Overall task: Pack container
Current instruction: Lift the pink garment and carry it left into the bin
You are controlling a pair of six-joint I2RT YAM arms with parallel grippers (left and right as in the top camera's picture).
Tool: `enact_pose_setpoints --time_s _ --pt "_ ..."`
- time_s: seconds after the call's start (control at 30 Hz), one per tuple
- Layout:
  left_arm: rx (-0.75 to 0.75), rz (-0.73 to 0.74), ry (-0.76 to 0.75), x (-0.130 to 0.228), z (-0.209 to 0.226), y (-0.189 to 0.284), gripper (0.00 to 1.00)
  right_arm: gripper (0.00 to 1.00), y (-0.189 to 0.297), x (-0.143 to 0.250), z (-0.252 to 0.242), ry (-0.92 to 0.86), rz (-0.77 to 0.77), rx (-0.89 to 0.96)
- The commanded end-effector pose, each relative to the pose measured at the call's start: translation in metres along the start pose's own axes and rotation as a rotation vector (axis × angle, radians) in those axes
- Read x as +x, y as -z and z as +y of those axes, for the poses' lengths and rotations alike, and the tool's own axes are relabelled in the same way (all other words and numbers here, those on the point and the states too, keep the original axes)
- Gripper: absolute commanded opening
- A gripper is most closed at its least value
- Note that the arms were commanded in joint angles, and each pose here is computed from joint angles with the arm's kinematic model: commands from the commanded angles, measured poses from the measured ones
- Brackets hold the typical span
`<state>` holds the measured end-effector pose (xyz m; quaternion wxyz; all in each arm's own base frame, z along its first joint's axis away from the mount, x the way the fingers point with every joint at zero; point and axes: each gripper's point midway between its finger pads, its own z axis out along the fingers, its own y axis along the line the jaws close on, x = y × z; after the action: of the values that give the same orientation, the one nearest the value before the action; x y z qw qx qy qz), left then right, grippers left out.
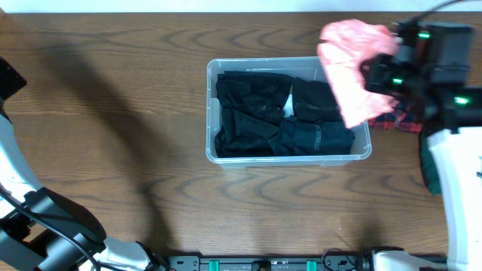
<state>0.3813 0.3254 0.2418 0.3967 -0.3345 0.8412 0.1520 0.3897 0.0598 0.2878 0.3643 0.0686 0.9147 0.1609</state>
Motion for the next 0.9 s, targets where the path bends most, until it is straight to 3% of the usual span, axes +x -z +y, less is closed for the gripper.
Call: enact_pose_setpoints --time_s 0.0,0.43,0.87 --pt "-0.007 -0.011 0.014 -0.004 0.002 0.002 0.98 0.01 -0.021 0.001 0.007 0.048 -0.01 0.098" --pt "-0.007 -0.011 0.014 -0.004 0.002 0.002 0.98 0.01 -0.121 0.048 -0.01 0.023 0.179 0.238" --pt "-0.007 -0.011 0.014 -0.004 0.002 0.002 0.98 0.01 -0.158 0.085 -0.015 -0.101 0.311 0.234"
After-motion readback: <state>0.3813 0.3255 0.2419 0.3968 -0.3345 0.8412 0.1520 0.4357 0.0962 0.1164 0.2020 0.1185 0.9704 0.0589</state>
